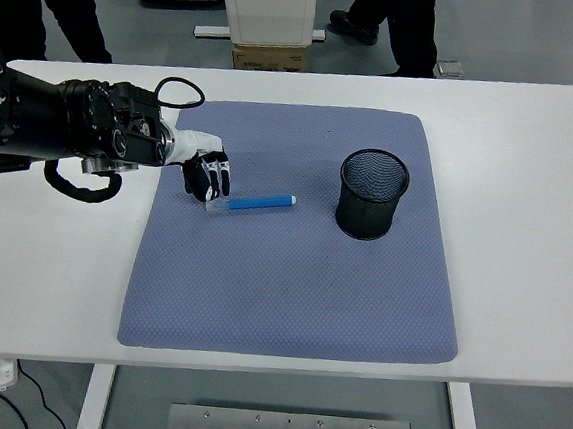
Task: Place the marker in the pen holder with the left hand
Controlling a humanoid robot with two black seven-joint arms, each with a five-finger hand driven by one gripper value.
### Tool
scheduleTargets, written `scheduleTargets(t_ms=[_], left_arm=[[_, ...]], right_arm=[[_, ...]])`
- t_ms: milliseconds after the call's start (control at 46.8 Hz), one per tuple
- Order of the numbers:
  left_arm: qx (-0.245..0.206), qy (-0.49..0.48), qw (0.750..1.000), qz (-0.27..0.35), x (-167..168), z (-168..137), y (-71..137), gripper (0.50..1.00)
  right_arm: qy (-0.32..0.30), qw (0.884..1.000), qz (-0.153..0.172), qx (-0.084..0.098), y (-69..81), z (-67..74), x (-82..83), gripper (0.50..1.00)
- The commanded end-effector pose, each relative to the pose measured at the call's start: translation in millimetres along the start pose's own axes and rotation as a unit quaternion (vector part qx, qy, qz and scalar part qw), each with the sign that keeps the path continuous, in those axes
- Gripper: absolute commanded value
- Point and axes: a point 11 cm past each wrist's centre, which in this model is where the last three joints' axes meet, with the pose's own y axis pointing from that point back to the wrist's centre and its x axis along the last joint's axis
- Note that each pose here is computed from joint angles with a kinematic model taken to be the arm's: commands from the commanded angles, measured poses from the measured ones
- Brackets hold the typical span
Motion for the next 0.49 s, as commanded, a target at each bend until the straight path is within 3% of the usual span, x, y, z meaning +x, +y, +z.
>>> scheduleTargets(t_ms=[0, 192, 256, 470], left_arm=[[0.0, 0.0, 1.0, -0.001, -0.6, -0.4, -0.3, 0.5], [0.0, 0.0, 1.0, -0.001, -0.8, -0.4, -0.3, 0.5], [0.0, 0.0, 1.0, -0.001, -0.2, 0.0, 0.0, 0.528], [0.0, -0.003, 1.0, -0.002, -0.7, -0.1, 0.0, 0.552]], right_arm=[[0.0, 1.0, 0.0, 0.0, 0.0, 0.0, 0.0, 1.0], [0.0, 1.0, 0.0, 0.0, 0.0, 0.0, 0.0, 1.0], [0.0, 1.0, 0.0, 0.0, 0.0, 0.0, 0.0, 1.0], [0.0, 1.0, 0.0, 0.0, 0.0, 0.0, 0.0, 1.0]])
